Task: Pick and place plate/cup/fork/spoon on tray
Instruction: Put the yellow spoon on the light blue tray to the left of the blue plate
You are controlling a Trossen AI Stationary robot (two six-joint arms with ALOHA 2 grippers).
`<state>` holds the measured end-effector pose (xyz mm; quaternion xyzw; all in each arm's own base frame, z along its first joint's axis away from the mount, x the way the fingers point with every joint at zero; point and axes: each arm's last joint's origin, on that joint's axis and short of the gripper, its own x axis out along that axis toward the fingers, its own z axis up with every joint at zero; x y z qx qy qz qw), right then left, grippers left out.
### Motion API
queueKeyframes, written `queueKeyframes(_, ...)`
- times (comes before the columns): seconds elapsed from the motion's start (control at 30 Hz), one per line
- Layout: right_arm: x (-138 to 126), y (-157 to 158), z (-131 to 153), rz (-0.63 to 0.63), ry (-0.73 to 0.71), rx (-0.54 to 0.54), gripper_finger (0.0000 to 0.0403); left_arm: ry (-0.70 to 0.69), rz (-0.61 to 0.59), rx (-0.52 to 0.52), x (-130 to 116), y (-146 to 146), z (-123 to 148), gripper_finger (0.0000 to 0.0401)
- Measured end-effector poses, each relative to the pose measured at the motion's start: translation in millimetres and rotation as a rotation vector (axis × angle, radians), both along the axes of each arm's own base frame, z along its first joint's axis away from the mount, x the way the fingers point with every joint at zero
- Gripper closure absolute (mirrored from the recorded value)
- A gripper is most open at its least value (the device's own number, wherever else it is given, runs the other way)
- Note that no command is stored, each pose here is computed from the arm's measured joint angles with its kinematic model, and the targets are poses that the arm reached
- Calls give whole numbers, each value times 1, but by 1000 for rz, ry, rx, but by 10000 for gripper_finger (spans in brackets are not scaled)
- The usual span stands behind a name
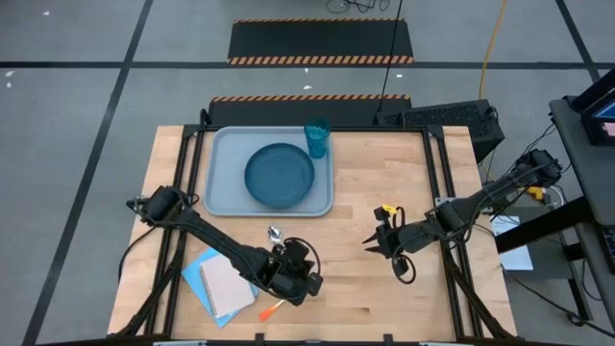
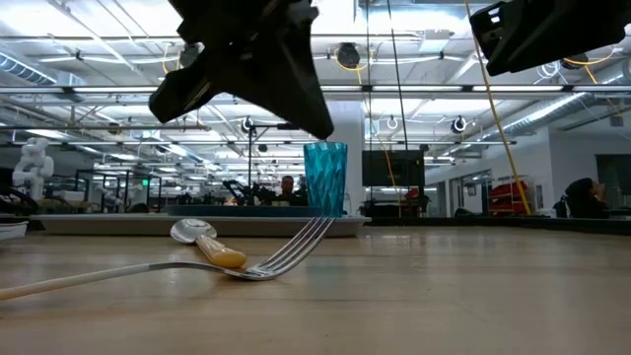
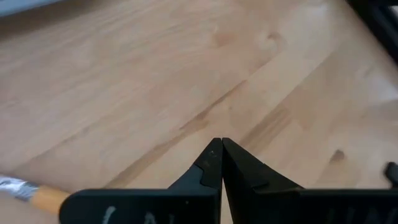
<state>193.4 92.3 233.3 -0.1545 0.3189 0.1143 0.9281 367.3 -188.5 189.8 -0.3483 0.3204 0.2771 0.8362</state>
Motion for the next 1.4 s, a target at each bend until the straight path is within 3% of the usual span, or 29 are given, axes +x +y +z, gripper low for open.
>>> queueKeyframes(0.27, 0, 0, 0, 0, 0, 1, 323, 66, 82, -14, -8, 5, -5, 362)
queueKeyframes(0.53, 0, 0, 0, -32, 6, 40, 323, 124, 235, -109, -14, 12, -9, 299)
queueKeyframes(0.7, 0, 0, 0, -30, 6, 38, 323, 177, 313, -167, -16, 18, -11, 288)
queueKeyframes(1.0, 0, 0, 0, -29, 5, 35, 323, 103, 191, -37, -11, 13, -8, 288)
queueKeyframes(1.2, 0, 0, 0, -28, 5, 35, 323, -21, 120, 16, -2, 5, -1, 288)
queueKeyframes(1.4, 0, 0, 0, -26, 4, 31, 323, -38, 197, -42, -3, 7, -2, 288)
